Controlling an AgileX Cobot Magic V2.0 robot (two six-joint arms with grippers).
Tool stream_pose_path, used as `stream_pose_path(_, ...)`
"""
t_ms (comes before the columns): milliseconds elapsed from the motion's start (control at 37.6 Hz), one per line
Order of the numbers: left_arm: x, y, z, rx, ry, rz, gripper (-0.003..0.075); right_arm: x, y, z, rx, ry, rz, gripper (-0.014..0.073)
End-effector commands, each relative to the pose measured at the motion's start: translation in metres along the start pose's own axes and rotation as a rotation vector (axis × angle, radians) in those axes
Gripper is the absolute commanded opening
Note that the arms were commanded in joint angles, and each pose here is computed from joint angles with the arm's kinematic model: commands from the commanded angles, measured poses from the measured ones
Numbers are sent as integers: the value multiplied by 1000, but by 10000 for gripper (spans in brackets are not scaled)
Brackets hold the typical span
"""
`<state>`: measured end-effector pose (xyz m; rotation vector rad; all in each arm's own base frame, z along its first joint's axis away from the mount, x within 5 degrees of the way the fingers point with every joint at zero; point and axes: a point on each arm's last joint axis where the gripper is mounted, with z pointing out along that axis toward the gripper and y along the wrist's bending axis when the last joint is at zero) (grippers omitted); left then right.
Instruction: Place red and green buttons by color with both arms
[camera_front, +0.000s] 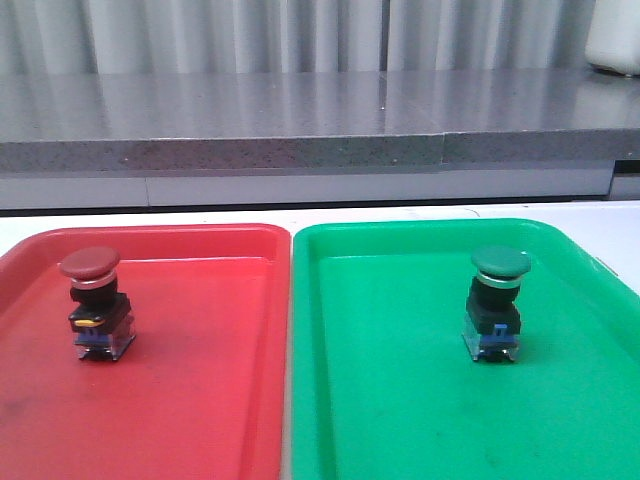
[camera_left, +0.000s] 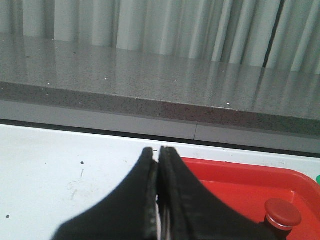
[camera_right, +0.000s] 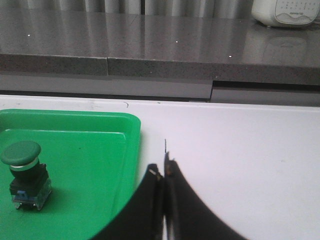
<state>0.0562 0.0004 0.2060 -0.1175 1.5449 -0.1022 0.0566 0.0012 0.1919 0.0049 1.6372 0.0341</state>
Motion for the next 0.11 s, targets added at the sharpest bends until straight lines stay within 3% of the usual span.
stream_pose_path(0, 0, 1, -1, 3, -76, -18, -20, -10, 0, -2, 6, -102, -16, -69)
stream_pose_path(80, 0, 1, -1, 3, -76, -18, -20, -10, 0, -2, 6, -102, -16, -69)
